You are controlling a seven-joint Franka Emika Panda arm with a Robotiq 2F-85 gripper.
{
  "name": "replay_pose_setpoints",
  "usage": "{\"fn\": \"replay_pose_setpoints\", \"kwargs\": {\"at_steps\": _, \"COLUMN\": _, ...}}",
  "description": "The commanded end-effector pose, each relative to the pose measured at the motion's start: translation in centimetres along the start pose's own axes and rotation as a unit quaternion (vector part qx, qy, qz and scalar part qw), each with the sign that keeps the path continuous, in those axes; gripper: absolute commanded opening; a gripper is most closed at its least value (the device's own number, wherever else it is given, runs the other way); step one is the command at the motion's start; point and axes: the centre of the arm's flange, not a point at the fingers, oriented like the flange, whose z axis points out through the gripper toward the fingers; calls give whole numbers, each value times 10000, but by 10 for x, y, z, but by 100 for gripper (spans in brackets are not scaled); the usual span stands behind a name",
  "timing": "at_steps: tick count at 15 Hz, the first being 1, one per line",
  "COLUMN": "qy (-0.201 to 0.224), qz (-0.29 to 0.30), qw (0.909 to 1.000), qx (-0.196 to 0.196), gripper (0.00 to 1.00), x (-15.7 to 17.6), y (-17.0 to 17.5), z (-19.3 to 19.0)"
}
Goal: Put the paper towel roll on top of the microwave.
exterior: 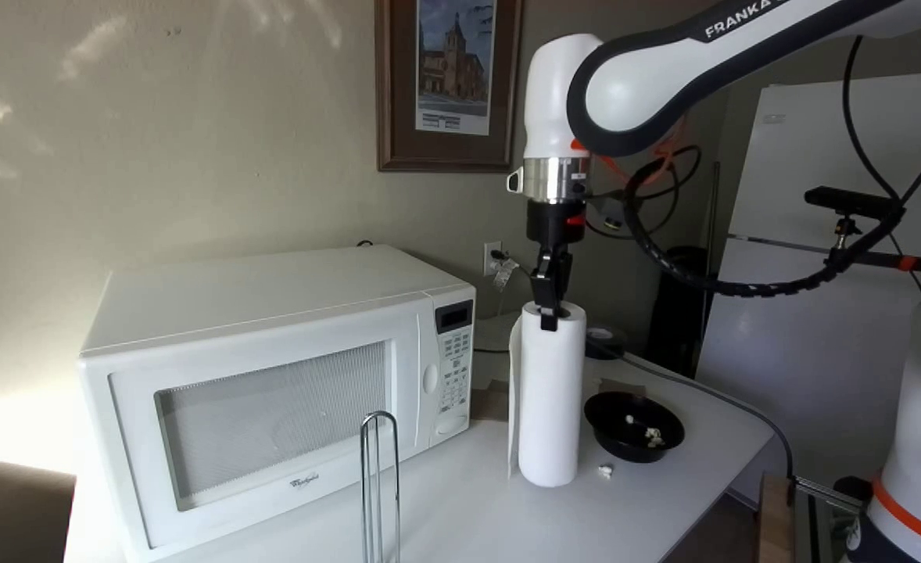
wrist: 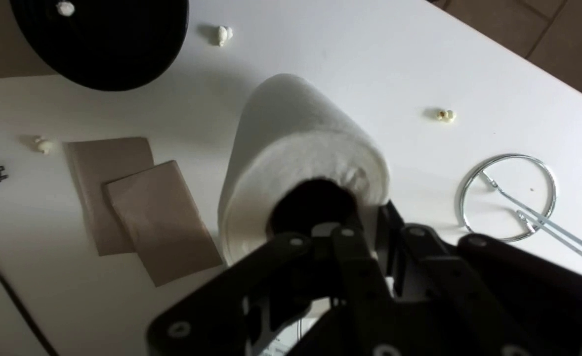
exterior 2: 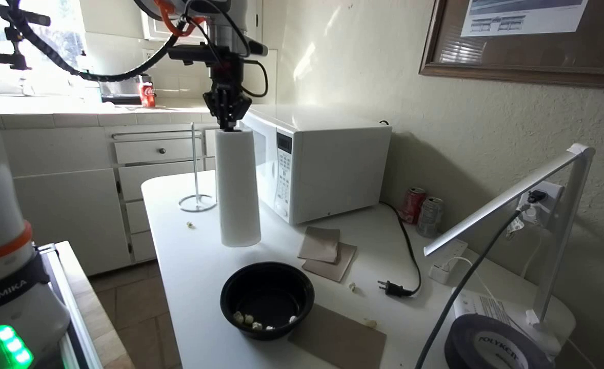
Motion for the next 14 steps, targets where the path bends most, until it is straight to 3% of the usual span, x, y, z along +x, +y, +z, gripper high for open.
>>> {"fn": "replay_pose_setpoints", "kwargs": {"at_steps": 1, "qy": 4, "qz": -139, "qw": 9992, "qx": -376, "gripper": 3, "x": 4, "y": -9, "z": -55}}
{"fn": "replay_pose_setpoints", "kwargs": {"at_steps": 10, "qy": 613, "qz": -412, "qw": 9926, "qx": -966, "gripper": 3, "x": 18, "y": -17, "z": -173}}
{"fn": "replay_pose_setpoints", "kwargs": {"at_steps": 12, "qy": 819, "qz": -561, "qw": 9897, "qx": -1027, "gripper": 3, "x": 18, "y": -16, "z": -186}}
{"fn": "replay_pose_setpoints", "kwargs": {"at_steps": 13, "qy": 816, "qz": -418, "qw": 9918, "qx": -887, "gripper": 13, "x": 14, "y": -16, "z": -174}}
{"fn": "replay_pose_setpoints", "kwargs": {"at_steps": 14, "qy": 877, "qz": -451, "qw": 9910, "qx": -908, "gripper": 13, "x": 14, "y": -16, "z": -180}}
